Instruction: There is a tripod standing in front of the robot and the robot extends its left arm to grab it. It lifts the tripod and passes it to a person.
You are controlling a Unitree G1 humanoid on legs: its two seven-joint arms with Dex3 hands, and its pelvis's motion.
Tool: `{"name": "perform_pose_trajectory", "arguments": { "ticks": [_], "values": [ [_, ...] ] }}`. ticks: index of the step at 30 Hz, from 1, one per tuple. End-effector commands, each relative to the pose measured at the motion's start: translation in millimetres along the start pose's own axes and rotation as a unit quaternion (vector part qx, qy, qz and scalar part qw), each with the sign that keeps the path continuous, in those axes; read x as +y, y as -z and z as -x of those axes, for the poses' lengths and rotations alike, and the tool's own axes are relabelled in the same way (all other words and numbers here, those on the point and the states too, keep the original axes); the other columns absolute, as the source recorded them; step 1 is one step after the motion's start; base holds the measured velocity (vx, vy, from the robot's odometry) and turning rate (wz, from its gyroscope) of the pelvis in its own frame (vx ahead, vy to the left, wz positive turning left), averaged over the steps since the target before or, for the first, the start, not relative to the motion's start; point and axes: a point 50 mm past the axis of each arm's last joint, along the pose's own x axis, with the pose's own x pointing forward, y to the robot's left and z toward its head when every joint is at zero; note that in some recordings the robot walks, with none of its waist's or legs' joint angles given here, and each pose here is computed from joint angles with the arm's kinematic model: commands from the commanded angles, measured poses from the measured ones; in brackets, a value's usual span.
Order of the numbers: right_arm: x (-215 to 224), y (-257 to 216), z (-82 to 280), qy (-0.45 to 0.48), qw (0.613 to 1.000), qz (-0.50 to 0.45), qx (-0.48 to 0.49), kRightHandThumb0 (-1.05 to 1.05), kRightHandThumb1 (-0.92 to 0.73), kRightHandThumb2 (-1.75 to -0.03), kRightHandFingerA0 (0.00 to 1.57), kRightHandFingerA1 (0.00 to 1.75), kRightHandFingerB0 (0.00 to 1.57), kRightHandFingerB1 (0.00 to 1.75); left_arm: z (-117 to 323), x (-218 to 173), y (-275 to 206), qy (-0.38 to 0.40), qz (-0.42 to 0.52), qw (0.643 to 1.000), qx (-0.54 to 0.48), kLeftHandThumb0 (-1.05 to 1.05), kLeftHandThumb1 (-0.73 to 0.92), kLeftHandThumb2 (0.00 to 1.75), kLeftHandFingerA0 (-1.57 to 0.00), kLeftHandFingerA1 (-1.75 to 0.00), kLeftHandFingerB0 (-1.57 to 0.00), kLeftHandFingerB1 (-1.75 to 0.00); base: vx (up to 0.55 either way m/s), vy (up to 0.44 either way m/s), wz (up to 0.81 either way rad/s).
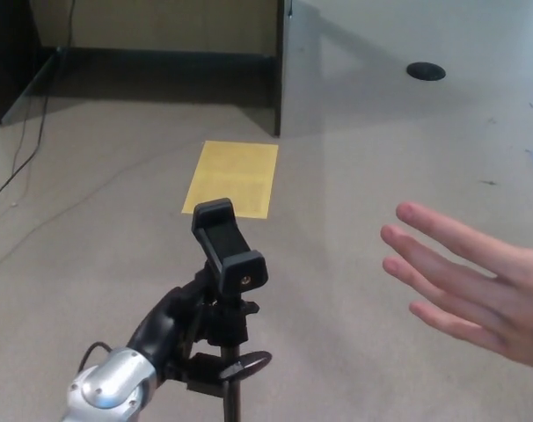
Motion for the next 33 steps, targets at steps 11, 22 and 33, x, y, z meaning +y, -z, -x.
{"name": "perform_pose_trajectory", "arguments": {
  "ticks": [11,22,33],
  "values": [
    [-14,-13,-5,0.006,1.000,0.008,-0.020,-0.41,-0.72,-0.61,0.64,0.43,0.46,0.36,-9,-5,7,-0.001,-0.009,1.000,0.030,-0.55,0.40,0.68,-0.25,-0.44,-0.07,-0.29,0.00,0.000,0.00],
    [-12,-9,-4,-0.004,1.000,0.019,-0.007,-0.47,-0.59,-0.88,0.60,0.59,0.41,0.50,-3,-16,21,-0.008,-0.001,0.999,0.033,-0.03,0.85,0.65,-0.96,-0.62,-0.70,-0.48,0.00,0.000,0.00],
    [-14,-10,-5,-0.009,1.000,0.019,-0.010,-0.41,-0.73,-0.61,0.64,0.44,0.47,0.37,0,-15,24,-0.028,0.050,0.998,0.025,0.00,0.88,0.66,-0.75,-1.23,-0.66,-0.96,0.00,0.000,0.00]
  ]
}}
